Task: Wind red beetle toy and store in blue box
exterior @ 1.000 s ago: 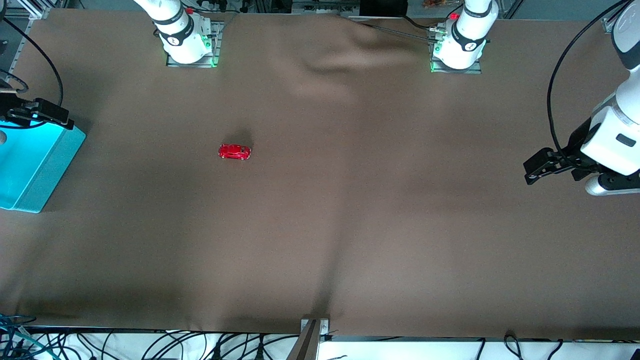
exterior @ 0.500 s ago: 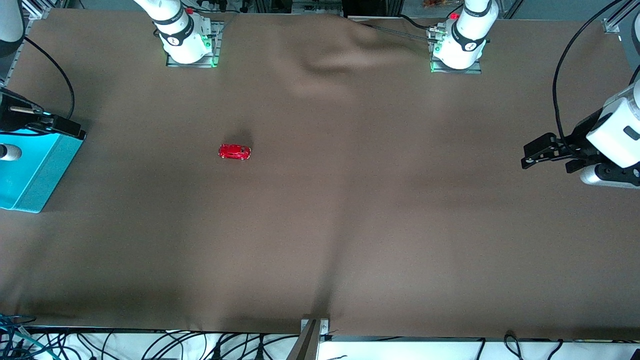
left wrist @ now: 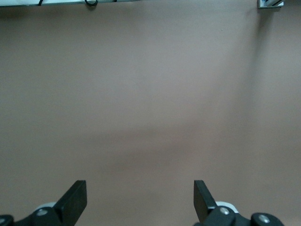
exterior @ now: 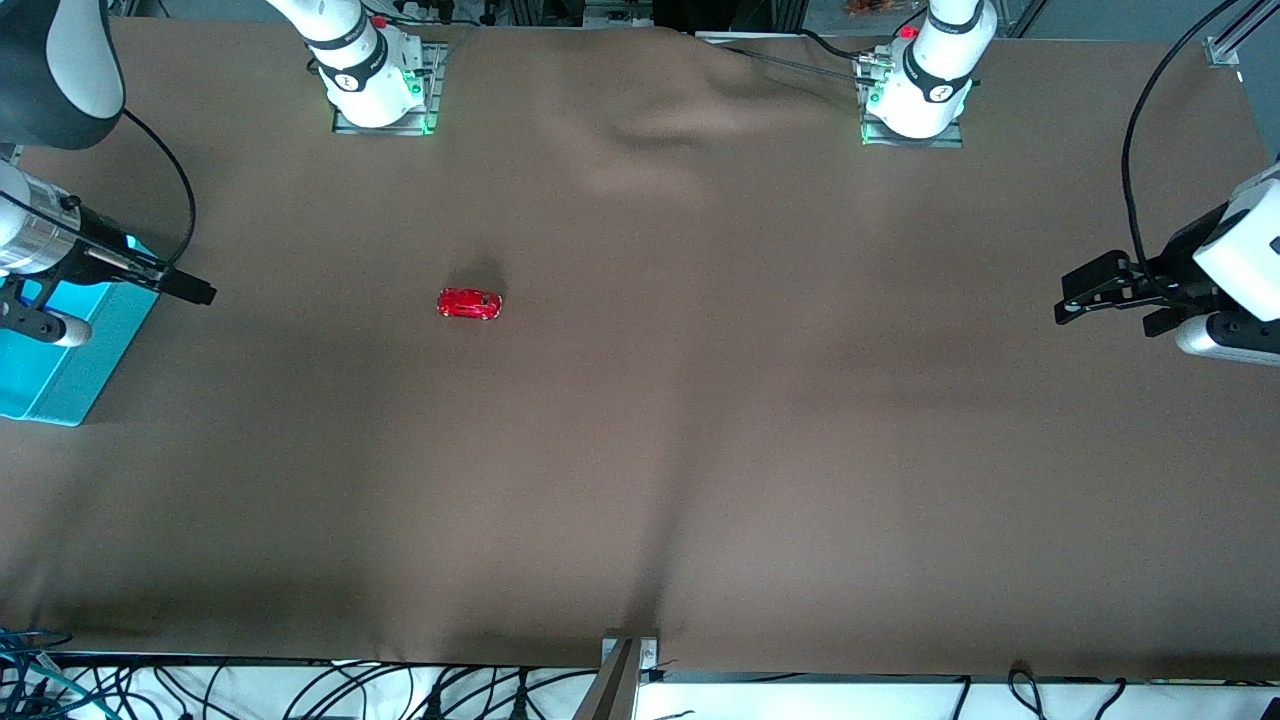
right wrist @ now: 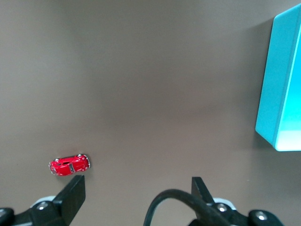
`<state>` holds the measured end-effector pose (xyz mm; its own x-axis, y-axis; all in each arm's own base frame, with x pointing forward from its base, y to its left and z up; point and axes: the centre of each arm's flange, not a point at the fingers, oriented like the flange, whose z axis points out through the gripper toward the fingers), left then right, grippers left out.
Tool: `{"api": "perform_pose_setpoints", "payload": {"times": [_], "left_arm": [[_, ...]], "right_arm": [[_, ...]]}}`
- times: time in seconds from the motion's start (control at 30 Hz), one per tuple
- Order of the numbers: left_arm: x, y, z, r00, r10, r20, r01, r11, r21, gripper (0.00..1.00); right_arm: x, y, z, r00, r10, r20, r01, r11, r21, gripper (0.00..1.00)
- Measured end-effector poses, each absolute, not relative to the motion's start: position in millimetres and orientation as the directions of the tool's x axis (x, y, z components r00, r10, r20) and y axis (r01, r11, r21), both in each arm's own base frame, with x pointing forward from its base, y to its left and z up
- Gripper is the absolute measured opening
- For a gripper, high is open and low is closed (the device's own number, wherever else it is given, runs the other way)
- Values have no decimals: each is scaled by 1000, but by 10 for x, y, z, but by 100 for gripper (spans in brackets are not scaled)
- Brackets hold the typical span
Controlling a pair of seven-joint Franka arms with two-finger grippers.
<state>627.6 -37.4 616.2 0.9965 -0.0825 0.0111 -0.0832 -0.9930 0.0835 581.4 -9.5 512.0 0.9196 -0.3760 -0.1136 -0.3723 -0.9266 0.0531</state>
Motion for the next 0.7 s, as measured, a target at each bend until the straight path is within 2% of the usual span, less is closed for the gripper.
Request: {"api": "perform_pose_setpoints", "payload": {"times": [0.7], "left_arm": [[6276,-357,6148,997,-80,7,-81,-993,84,100]], "right_arm": [[5785,612,4554,789,-611,-62,-607,-791,68,100]]}}
